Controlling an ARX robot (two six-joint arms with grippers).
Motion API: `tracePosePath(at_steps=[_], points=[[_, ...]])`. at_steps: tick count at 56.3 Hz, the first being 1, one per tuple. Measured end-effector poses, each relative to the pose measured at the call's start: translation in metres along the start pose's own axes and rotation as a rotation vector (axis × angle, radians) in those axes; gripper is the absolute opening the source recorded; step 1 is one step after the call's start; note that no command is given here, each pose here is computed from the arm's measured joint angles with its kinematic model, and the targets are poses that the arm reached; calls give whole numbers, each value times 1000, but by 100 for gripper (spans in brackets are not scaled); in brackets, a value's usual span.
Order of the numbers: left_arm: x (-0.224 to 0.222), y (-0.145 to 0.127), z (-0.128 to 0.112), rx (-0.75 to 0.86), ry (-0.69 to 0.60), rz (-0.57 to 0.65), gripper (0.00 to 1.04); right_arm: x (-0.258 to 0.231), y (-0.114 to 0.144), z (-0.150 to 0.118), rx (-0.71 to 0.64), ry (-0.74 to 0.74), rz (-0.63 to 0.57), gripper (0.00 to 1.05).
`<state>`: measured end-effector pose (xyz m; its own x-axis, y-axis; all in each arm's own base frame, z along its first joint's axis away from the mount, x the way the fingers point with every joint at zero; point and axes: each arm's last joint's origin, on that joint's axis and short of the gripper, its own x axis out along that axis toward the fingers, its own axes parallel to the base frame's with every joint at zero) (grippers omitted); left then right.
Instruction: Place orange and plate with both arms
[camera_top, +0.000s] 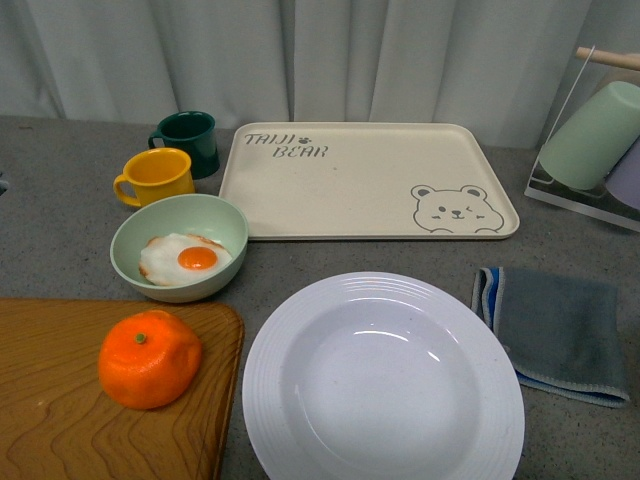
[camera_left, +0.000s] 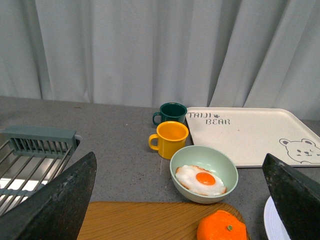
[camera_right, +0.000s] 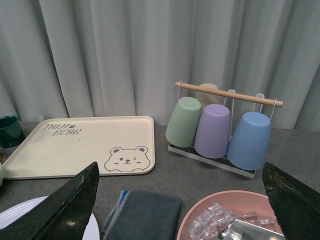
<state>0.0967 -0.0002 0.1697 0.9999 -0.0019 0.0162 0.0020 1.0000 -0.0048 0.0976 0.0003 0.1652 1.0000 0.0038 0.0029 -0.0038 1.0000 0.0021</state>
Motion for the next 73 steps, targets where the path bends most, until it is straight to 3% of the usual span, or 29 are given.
tracePosePath(at_steps=[47, 48, 63, 73], points=[[0, 0, 0, -2, 7, 11, 98, 0, 0, 0, 0, 0, 0, 95], [17, -11, -6, -136, 366, 116, 98, 0, 0, 0, 0, -1, 0, 95], [75, -47, -10, -157, 548, -126, 98, 0, 0, 0, 0, -1, 0, 95], [114, -64, -39, -166, 747, -126, 98, 0, 0, 0, 0, -1, 0, 95]])
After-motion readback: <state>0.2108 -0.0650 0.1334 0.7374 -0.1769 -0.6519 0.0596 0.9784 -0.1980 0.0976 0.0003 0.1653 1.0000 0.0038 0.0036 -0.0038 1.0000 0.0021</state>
